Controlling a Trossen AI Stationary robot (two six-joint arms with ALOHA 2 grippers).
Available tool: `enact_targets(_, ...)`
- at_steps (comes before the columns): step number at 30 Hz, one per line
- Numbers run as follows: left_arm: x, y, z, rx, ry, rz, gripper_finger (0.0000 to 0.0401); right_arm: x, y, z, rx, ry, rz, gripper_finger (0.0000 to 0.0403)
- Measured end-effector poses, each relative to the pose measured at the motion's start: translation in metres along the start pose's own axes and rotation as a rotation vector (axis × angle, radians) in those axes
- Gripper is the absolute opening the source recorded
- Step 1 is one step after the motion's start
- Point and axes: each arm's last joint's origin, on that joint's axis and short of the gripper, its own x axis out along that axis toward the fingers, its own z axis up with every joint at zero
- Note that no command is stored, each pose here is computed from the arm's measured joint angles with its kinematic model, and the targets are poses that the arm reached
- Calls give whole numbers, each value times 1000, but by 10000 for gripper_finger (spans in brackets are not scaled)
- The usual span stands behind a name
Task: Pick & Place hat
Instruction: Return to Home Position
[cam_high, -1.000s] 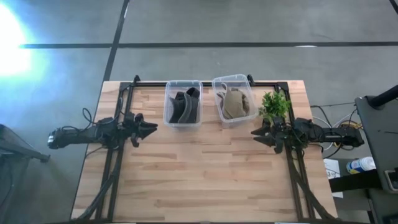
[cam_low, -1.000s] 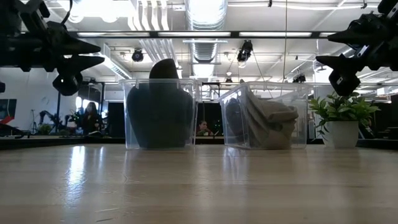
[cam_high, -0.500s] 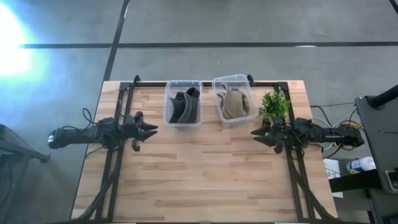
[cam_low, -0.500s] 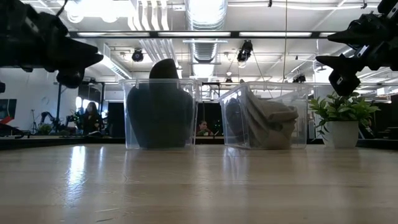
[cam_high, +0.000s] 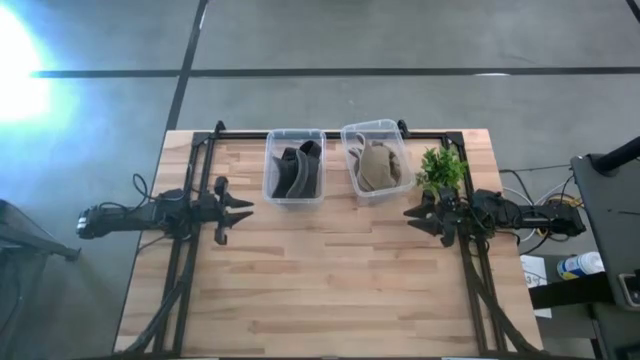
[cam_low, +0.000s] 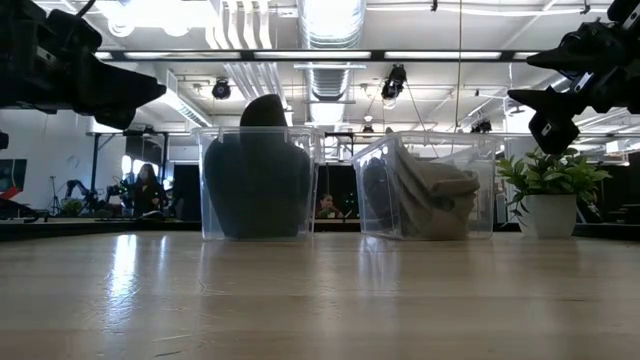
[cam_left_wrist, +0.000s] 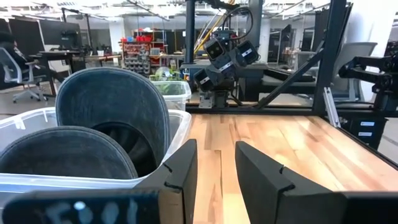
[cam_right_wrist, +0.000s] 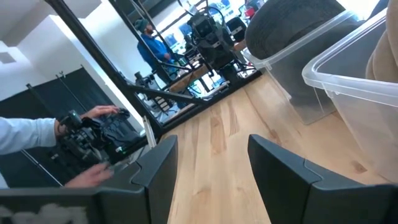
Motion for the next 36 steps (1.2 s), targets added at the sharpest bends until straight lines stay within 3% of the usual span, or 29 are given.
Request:
enact_targets(27, 1, 0, 0, -2, 8, 4, 103, 0, 0, 0, -2, 1, 1, 192)
enact_targets(32, 1, 0, 0, -2, 6, 4, 103, -1, 2, 3, -158, -33, 23, 192)
enact_targets(36, 1, 0, 0, -1, 9, 3, 103, -1, 6, 7, -369, -74, 64, 192)
